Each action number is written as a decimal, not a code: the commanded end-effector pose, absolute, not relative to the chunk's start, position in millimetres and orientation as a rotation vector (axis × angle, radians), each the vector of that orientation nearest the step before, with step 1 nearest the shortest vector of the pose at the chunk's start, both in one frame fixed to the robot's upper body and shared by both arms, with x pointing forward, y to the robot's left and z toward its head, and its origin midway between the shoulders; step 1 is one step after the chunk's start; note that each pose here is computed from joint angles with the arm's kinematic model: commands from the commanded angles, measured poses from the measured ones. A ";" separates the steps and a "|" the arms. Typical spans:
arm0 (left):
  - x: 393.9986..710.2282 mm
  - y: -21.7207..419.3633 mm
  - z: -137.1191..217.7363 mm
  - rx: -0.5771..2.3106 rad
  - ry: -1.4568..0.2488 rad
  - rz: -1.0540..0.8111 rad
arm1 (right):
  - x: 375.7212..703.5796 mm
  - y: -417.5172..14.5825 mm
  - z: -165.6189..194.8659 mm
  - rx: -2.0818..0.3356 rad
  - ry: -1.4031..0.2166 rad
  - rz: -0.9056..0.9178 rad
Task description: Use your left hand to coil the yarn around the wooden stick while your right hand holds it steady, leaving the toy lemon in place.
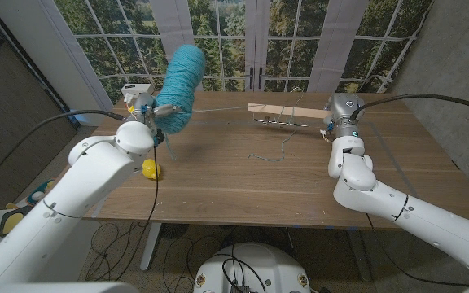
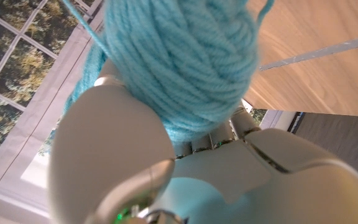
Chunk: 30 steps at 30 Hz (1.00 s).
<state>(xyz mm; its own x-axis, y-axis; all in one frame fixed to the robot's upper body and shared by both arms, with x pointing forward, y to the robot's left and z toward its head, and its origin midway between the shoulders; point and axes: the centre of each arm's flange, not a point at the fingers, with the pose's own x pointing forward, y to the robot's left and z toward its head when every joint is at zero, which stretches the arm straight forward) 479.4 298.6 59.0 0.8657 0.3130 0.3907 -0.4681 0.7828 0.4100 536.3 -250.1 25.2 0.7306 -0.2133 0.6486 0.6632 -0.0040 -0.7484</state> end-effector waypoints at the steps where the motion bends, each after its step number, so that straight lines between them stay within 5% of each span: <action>1: 492.1 310.7 51.0 0.611 -0.174 0.472 | 541.3 -248.5 24.4 -1.516 -0.344 -0.559; 14: 511.4 314.0 36.8 0.703 -0.097 0.494 | 553.5 -241.8 28.2 -1.575 -0.249 -0.363; 30: 531.0 318.6 20.4 0.782 0.037 0.570 | 568.9 -231.9 33.4 -1.609 -0.168 -0.334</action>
